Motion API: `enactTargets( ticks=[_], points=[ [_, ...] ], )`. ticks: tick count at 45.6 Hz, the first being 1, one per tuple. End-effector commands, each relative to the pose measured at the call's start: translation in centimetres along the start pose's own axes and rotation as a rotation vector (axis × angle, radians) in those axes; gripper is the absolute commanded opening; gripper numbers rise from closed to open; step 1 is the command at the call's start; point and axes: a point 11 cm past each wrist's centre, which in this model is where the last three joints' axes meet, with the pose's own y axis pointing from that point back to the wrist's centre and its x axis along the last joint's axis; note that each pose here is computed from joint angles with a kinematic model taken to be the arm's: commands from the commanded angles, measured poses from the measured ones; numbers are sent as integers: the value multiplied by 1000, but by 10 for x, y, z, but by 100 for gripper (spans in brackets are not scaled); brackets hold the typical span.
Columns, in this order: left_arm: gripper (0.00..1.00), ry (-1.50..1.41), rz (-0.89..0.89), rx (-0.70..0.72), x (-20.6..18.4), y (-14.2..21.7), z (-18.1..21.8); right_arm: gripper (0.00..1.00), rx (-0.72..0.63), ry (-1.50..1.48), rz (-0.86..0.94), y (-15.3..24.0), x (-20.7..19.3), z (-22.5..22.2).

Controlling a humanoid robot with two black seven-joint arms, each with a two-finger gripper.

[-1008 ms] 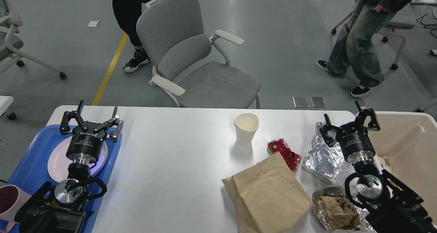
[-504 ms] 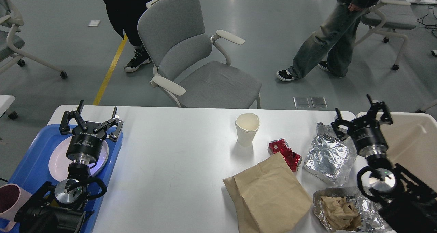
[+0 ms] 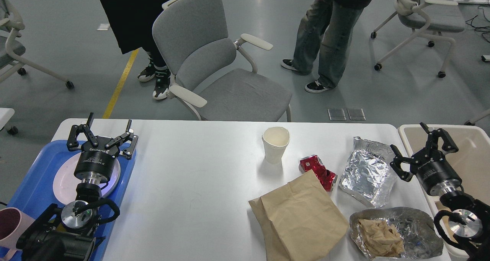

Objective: Tidy desktop
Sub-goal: 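Raise the right gripper up and away from the foil package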

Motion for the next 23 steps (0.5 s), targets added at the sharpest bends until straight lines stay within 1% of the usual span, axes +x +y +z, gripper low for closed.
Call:
enactTargets(
  ticks=[1,15,23],
  points=[
    [96,0,0,1,0,0,0,100,-7,-2,-3,-1,-3,4],
    [96,0,-2,1,0,0,0,100,-7,-3,-11,-7,-9,5],
    [96,0,0,1,0,0,0,100,-1,12,-16,-8,-8,-3]
  ],
)
